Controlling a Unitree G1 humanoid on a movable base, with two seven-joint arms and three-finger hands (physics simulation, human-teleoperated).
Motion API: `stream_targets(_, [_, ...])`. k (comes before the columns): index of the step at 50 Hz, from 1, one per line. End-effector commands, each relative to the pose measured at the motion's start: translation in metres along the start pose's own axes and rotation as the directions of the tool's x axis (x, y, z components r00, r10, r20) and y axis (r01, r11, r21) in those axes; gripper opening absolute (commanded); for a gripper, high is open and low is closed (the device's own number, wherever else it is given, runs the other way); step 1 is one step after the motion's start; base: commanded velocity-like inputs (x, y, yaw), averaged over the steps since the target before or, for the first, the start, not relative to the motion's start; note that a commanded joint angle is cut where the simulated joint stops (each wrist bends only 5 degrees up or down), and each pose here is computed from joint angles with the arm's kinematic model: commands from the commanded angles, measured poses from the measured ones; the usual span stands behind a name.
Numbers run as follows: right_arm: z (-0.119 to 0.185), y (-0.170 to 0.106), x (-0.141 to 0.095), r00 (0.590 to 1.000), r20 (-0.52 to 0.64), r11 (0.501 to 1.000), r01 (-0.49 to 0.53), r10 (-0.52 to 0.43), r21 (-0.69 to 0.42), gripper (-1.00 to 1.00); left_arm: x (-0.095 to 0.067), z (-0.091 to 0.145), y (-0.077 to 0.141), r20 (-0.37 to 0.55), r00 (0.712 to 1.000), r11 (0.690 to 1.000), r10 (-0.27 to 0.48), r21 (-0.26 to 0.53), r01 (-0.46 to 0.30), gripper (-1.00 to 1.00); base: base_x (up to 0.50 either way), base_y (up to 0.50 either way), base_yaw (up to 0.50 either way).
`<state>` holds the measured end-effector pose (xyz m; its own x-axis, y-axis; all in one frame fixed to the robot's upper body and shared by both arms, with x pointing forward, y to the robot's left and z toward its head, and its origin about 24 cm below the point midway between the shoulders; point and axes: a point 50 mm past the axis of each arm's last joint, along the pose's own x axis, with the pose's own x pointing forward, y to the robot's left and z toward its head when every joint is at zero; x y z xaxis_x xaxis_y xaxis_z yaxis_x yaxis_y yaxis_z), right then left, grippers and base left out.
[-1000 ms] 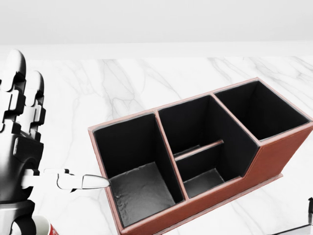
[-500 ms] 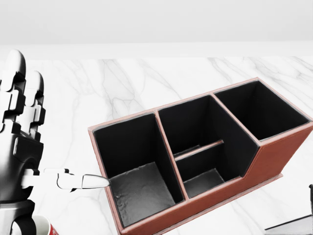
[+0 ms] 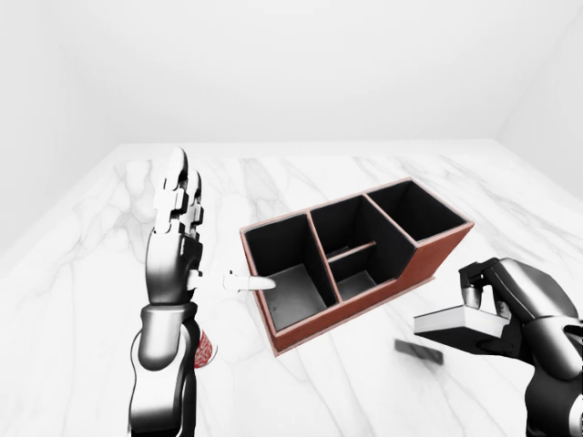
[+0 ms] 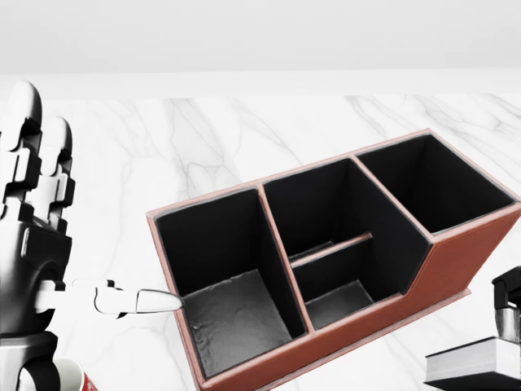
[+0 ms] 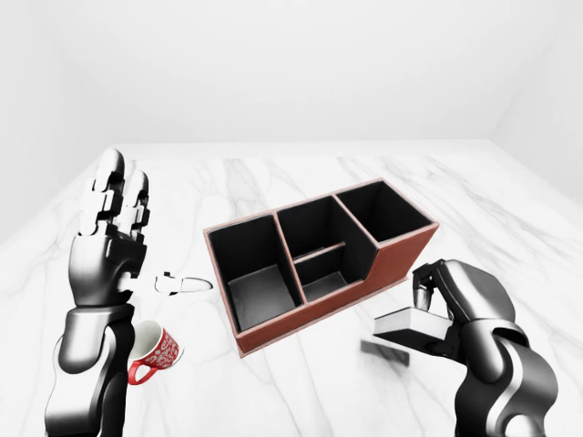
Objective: Pick up the book and place it in the back compartment of the caddy.
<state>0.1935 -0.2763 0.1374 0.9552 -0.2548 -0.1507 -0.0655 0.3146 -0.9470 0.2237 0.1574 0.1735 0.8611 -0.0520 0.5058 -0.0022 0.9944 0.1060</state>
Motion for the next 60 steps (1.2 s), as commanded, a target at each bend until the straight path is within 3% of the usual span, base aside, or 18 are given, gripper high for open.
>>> stream_targets(1, [0.019, -0.008, -0.001, 0.997, 0.051, 0.998, 0.052, -0.050, -0.045, -1.00, 0.000, -0.001, 0.000, -0.006, 1.000, 1.000, -0.001, 0.000, 0.001, 1.00, 0.00, 0.00, 0.00])
stream_targets(17, [0.053, -0.021, 0.001, 0.978, 0.171, 0.988, 0.133, -0.118, -0.082, -1.00, 0.000, -0.003, -0.001, -0.013, 1.000, 1.000, -0.004, 0.001, 0.004, 1.00, 0.00, 0.00, 0.00])
stream_targets(60, [0.106, -0.016, 0.004, 0.936, 0.328, 0.980, 0.167, -0.125, -0.104, -1.00, 0.000, -0.004, -0.002, -0.016, 1.000, 1.000, -0.004, 0.006, 0.004, 1.00, 0.00, 0.00, 0.00])
